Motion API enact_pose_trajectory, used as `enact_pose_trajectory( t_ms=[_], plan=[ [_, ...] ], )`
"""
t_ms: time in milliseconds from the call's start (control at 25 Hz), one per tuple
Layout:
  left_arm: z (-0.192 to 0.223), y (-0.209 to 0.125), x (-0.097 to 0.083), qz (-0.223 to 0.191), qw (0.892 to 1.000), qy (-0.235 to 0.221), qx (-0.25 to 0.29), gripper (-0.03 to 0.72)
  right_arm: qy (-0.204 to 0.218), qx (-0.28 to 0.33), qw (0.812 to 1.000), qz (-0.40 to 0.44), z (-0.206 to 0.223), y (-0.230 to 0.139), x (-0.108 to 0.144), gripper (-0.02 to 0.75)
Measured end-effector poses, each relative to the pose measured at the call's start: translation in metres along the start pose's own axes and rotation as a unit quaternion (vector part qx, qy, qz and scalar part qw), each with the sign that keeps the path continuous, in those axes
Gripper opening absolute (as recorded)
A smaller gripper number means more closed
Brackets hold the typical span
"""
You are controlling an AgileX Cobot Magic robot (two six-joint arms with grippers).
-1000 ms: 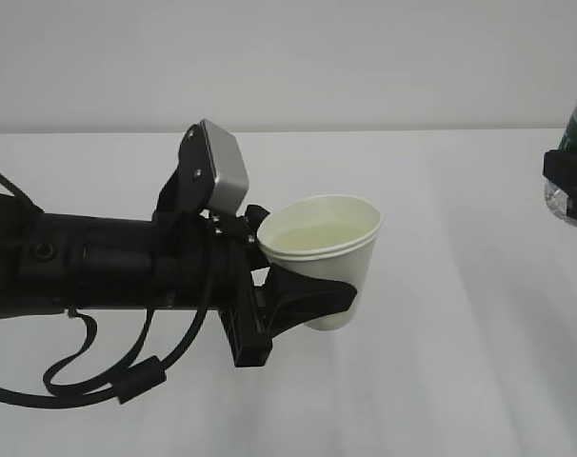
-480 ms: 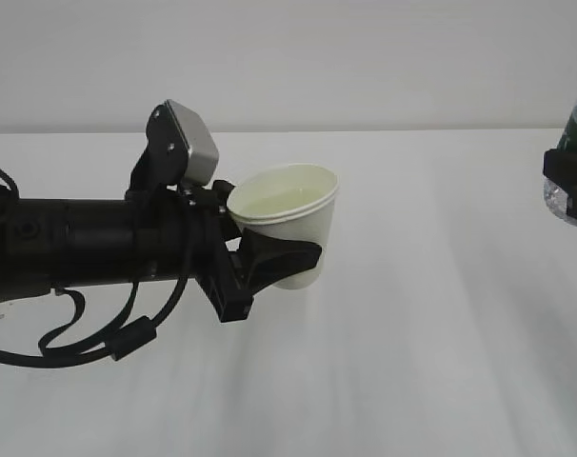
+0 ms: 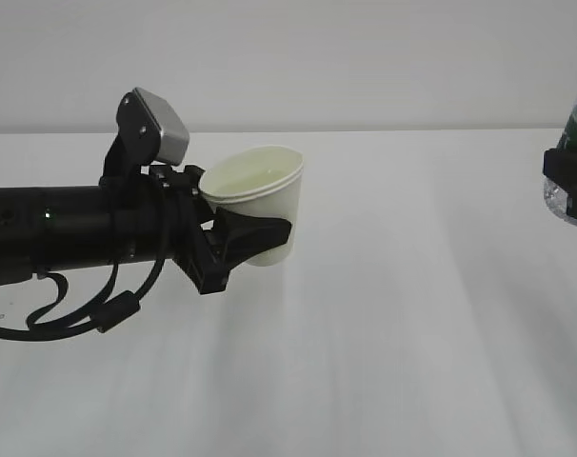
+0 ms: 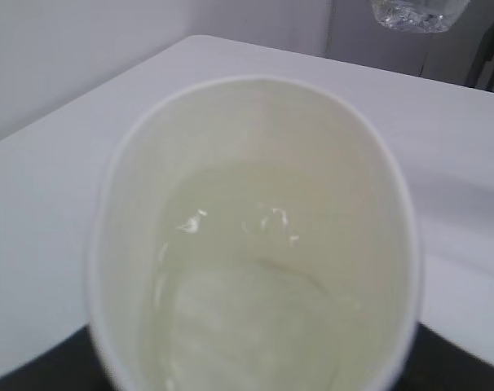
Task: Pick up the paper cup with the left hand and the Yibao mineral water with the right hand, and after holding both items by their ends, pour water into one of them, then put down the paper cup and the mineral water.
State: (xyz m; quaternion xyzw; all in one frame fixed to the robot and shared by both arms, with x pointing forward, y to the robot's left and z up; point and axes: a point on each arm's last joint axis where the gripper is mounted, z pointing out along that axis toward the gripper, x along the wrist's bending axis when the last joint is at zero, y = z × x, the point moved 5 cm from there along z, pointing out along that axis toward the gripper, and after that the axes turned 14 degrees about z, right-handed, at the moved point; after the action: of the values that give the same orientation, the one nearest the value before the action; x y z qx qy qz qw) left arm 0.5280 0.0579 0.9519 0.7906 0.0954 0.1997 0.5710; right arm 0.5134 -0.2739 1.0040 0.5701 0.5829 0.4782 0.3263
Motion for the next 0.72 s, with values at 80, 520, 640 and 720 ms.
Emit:
enact_pose_trajectory(
  t_ms=[80, 520, 640, 720],
  plan=[
    [-0.002, -0.002, 0.006, -0.003, 1.000, 0.009, 0.001, 0.400, 0.000, 0.000, 1.000, 0.000, 0.000, 0.000, 0.000, 0.391],
    [-0.016, -0.010, 0.034, -0.021, 0.998, 0.055, 0.007, 0.400, 0.000, 0.000, 1.000, 0.000, 0.000, 0.000, 0.000, 0.391],
    [-0.021, -0.013, 0.041, -0.024, 0.997, 0.067, 0.009, 0.400, 0.000, 0.000, 1.000, 0.000, 0.000, 0.000, 0.000, 0.391],
    [-0.023, -0.015, 0.046, -0.026, 0.997, 0.074, 0.010, 0.400, 0.000, 0.000, 1.000, 0.000, 0.000, 0.000, 0.000, 0.391]
  ],
)
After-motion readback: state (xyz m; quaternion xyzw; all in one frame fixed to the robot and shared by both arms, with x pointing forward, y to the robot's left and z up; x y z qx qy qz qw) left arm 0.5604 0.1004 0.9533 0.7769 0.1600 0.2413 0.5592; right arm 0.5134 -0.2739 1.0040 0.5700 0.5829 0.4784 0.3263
